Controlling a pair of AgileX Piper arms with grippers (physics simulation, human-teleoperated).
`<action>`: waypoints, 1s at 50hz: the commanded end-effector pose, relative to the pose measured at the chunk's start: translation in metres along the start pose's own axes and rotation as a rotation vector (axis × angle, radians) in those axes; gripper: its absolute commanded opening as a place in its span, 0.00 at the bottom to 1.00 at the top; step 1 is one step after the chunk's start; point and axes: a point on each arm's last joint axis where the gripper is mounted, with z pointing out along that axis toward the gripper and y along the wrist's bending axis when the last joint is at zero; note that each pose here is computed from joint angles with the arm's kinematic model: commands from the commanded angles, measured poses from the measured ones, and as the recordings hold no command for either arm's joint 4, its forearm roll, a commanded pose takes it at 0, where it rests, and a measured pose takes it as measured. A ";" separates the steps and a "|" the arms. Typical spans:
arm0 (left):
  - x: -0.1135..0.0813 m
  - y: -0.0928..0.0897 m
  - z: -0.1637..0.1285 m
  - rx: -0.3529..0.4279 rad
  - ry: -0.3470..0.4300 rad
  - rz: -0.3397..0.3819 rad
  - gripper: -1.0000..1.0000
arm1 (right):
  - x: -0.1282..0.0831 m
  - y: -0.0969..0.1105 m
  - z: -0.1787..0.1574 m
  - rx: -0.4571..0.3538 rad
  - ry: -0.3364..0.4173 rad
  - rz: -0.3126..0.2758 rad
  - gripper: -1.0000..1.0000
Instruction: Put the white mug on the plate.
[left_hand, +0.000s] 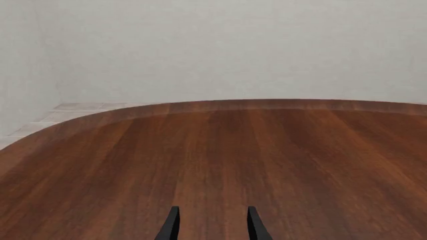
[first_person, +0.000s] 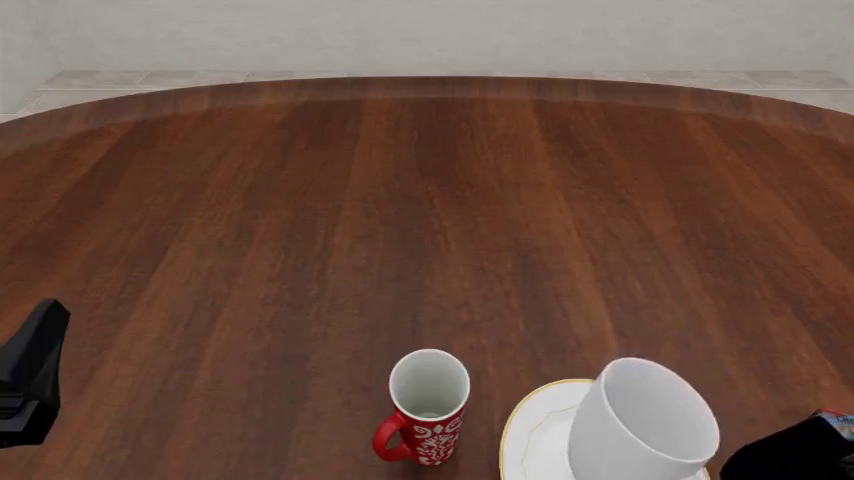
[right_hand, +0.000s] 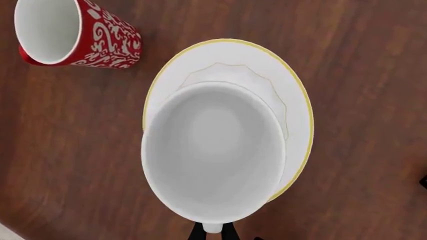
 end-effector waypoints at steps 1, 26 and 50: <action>0.003 0.000 0.000 -0.004 0.000 0.000 1.00 | 0.000 0.000 0.001 0.003 0.002 -0.006 0.00; 0.001 0.000 0.000 -0.004 0.000 0.000 1.00 | 0.000 0.001 0.004 0.003 0.017 -0.003 1.00; 0.001 0.000 0.000 -0.003 0.000 0.001 1.00 | -0.001 0.000 -0.019 -0.006 -0.013 -0.034 1.00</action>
